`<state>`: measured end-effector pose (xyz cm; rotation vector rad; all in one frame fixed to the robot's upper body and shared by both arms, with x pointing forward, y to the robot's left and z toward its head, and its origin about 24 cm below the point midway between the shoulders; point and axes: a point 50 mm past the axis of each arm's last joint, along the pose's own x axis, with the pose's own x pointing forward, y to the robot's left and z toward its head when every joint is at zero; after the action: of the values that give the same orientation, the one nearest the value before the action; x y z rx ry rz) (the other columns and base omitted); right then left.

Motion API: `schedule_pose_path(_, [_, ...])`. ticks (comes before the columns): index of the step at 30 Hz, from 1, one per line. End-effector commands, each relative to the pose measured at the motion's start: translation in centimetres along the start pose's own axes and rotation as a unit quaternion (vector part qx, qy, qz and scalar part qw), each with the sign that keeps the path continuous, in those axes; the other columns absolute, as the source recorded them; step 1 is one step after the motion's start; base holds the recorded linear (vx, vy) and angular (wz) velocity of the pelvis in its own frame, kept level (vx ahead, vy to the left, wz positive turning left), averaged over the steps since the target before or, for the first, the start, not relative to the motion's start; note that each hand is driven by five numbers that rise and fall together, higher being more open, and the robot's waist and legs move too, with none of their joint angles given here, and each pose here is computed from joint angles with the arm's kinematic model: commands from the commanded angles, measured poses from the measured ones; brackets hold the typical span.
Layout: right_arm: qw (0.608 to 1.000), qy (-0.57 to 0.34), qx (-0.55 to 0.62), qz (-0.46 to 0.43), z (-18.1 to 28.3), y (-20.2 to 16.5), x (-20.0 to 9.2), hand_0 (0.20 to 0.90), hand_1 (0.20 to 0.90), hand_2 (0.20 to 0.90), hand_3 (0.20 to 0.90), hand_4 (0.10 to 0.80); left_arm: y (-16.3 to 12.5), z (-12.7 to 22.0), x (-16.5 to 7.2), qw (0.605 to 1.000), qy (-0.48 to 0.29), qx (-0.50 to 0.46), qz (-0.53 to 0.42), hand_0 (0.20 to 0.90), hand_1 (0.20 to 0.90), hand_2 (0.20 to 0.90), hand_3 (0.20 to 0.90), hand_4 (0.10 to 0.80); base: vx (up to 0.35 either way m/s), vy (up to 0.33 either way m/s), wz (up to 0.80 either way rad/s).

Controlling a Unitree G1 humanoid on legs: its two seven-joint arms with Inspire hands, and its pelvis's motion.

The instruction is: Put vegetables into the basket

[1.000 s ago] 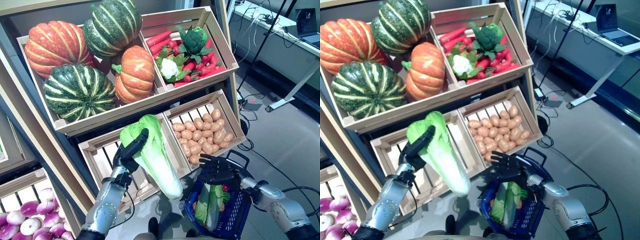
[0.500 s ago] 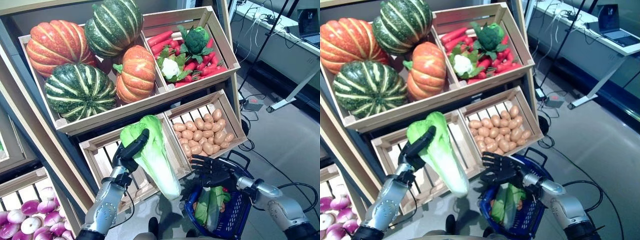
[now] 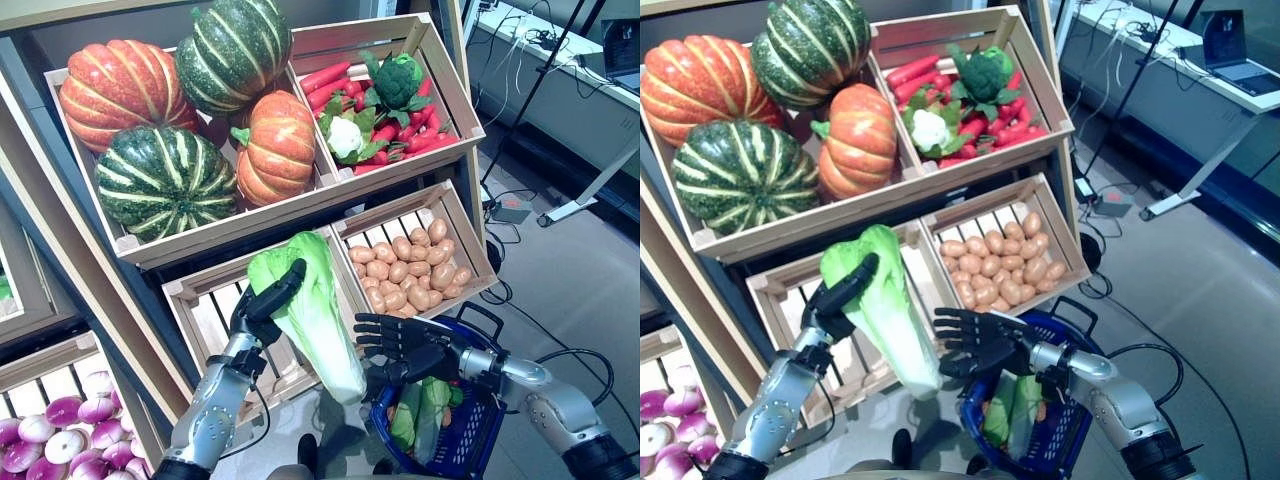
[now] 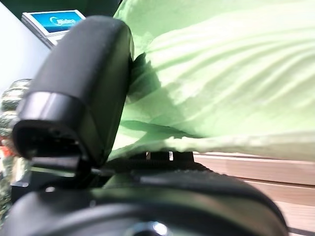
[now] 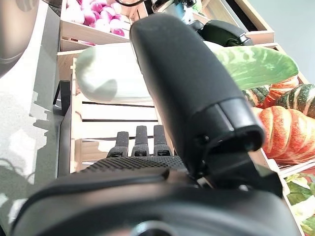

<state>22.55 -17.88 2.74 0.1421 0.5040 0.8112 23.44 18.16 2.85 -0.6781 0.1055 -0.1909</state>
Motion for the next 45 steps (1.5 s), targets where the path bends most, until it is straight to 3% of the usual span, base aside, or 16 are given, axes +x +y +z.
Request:
schedule_pose_path(1, [0.993, -0.063, -0.045, 0.092, 4.0, 1.8, 0.9, 0.900, 0.900, 0.900, 0.900, 0.800, -3.7, 3.9, 2.6, 0.989, -0.086, 0.030, -0.117, 0.300, 0.300, 0.300, 0.300, 0.400, 0.000, 0.000, 0.00])
schedule_pose_path(33, [0.987, 0.012, 0.021, 0.162, 1.1, 5.0, 4.1, 0.900, 0.900, 0.900, 0.900, 0.800, -6.2, 4.3, 3.0, 0.973, -0.142, -0.026, -0.179, 0.300, 0.300, 0.300, 0.300, 0.400, 0.000, 0.000, 0.00])
schedule_pose_path(35, [0.986, 0.014, 0.023, 0.167, 1.0, 5.1, 4.2, 0.660, 0.660, 0.660, 0.660, 0.640, -6.2, 4.2, 3.0, 0.973, -0.137, -0.025, -0.181, 0.300, 0.300, 0.300, 0.300, 0.400, 0.000, 0.000, 0.00])
schedule_pose_path(36, [0.985, 0.017, 0.026, 0.169, 0.8, 5.3, 4.3, 0.300, 0.300, 0.300, 0.300, 0.400, -6.3, 4.0, 2.9, 0.973, -0.130, -0.025, -0.189, 0.300, 0.300, 0.300, 0.300, 0.400, 0.000, 0.000, 0.00])
schedule_pose_path(45, [0.985, 0.010, 0.041, 0.165, 0.7, 5.4, 4.5, 0.300, 0.300, 0.300, 0.300, 0.400, -6.6, 3.1, 2.9, 0.974, -0.092, -0.025, -0.205, 0.300, 0.300, 0.300, 0.300, 0.400, 0.000, 0.000, 0.00])
